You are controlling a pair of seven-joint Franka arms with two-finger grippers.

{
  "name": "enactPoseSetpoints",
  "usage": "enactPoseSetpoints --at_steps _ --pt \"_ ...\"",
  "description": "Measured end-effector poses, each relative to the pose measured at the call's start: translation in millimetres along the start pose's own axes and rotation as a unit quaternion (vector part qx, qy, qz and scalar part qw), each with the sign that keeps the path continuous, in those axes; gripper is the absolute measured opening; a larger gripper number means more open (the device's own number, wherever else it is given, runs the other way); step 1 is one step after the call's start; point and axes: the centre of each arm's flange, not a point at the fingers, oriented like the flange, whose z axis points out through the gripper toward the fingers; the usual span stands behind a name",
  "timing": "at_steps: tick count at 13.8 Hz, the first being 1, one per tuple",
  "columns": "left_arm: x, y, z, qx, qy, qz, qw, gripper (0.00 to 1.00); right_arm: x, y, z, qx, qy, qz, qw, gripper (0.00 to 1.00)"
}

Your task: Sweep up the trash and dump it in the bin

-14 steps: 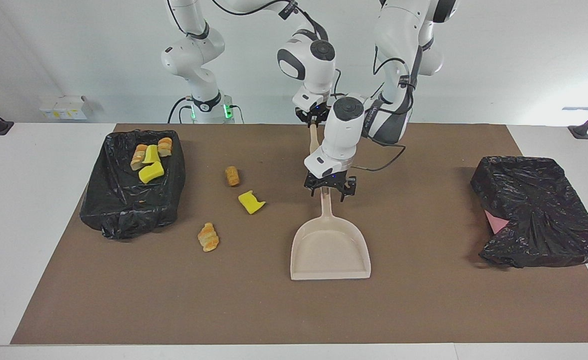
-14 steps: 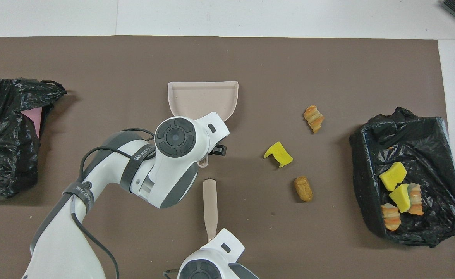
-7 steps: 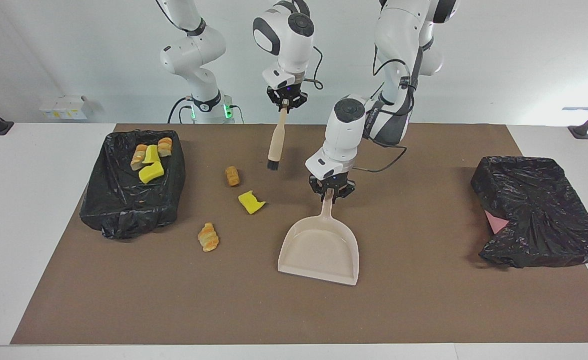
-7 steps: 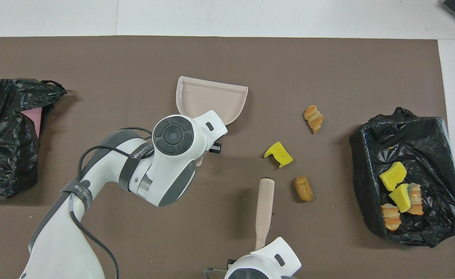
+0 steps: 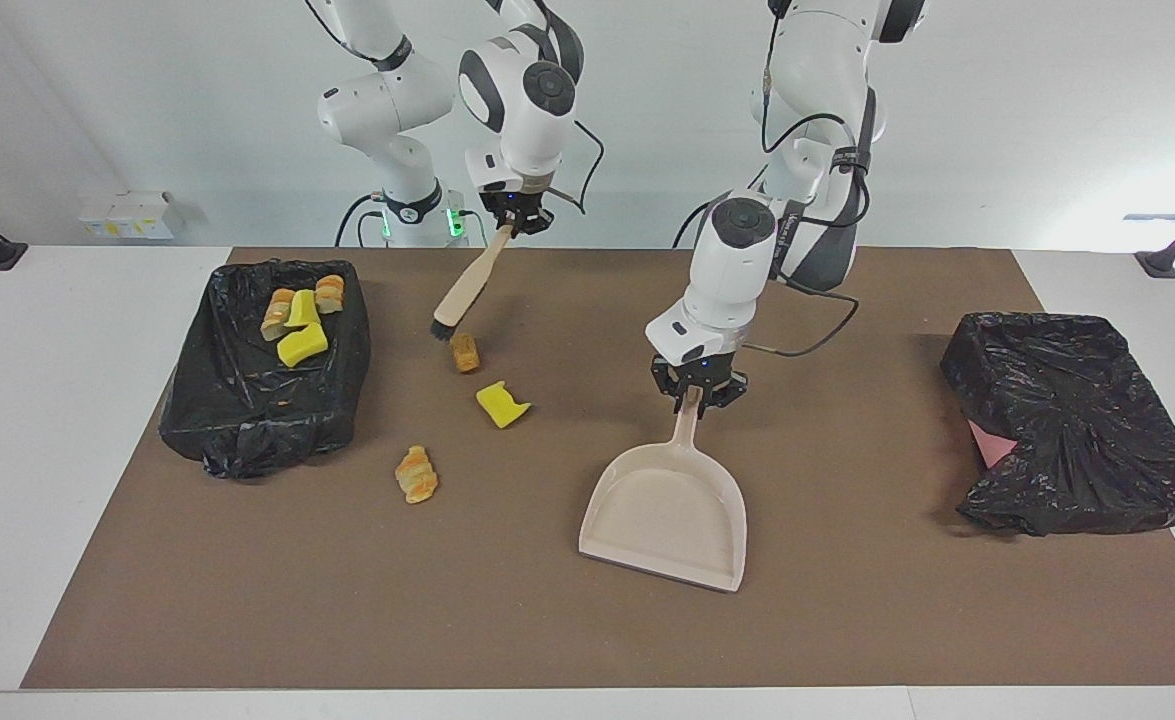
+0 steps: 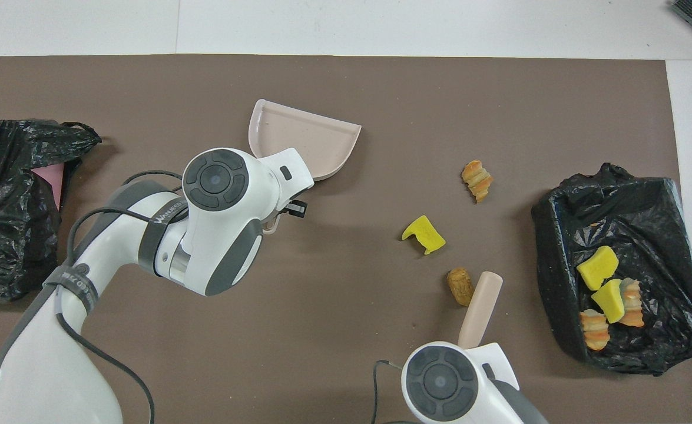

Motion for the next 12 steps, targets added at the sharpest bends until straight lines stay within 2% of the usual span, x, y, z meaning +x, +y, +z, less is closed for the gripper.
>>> enactPoseSetpoints --at_steps 4,8,10,12 --pt "-4 -49 -32 0.004 -0.018 0.065 0.998 0.33 21 15 21 -0.010 -0.025 0.020 0.999 0.26" --pt "-17 -87 -60 0.001 -0.047 0.122 0.991 0.33 35 20 29 0.026 -0.060 0.010 0.998 0.26" --pt "-27 -100 -73 -0.005 -0.065 0.175 0.982 0.33 38 15 34 0.045 -0.064 0.006 0.997 0.26" --pt "-36 -112 -84 -0.015 -0.081 0.246 0.966 0.33 47 -2 51 0.061 -0.057 0.008 0.996 0.26"
